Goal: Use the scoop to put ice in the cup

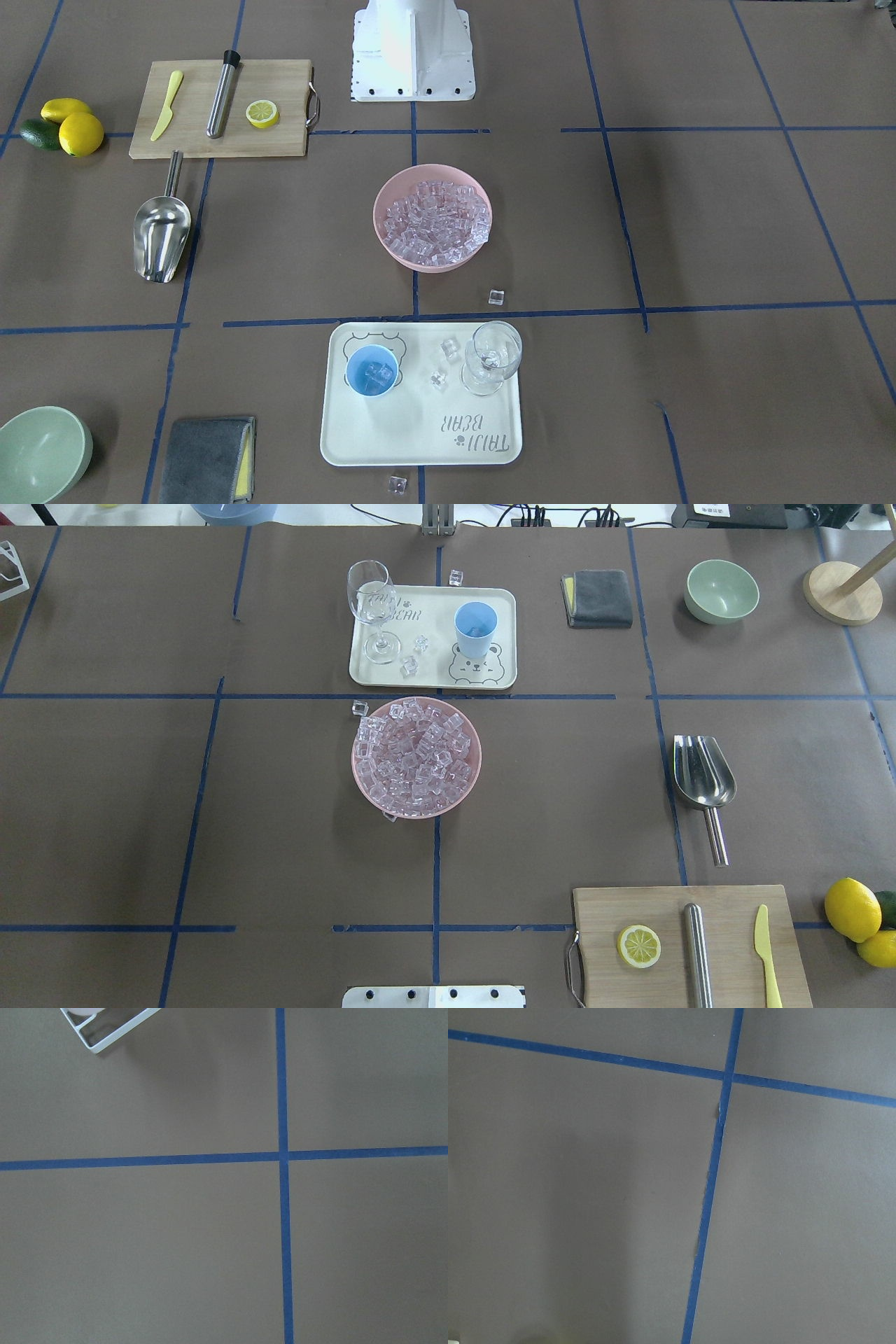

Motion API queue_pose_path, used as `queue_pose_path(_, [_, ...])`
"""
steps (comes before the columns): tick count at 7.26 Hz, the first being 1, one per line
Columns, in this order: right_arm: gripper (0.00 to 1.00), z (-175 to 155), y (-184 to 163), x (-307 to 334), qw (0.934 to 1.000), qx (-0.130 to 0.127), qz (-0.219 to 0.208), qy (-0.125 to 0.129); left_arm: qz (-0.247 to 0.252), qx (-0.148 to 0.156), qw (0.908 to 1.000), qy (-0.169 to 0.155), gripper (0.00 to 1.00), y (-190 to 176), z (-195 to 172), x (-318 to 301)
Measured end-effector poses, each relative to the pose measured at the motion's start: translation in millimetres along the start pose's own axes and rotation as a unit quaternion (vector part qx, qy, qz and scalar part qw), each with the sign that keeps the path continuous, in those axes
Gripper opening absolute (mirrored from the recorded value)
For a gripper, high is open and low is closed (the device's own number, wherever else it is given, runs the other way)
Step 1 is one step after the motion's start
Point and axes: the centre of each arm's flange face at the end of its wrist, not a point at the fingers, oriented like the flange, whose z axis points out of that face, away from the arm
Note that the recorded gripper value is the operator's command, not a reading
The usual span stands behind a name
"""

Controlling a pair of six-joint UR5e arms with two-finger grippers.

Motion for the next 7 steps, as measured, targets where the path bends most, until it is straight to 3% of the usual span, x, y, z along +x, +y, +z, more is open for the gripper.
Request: queue_pose_path(7, [1.00, -1.8, -0.5, -2.0, 1.0000, 0.002, -0.002, -0.001, 0.007, 0.002, 1.0000, -0.004, 1.00, 2.9, 1.9, 0.5])
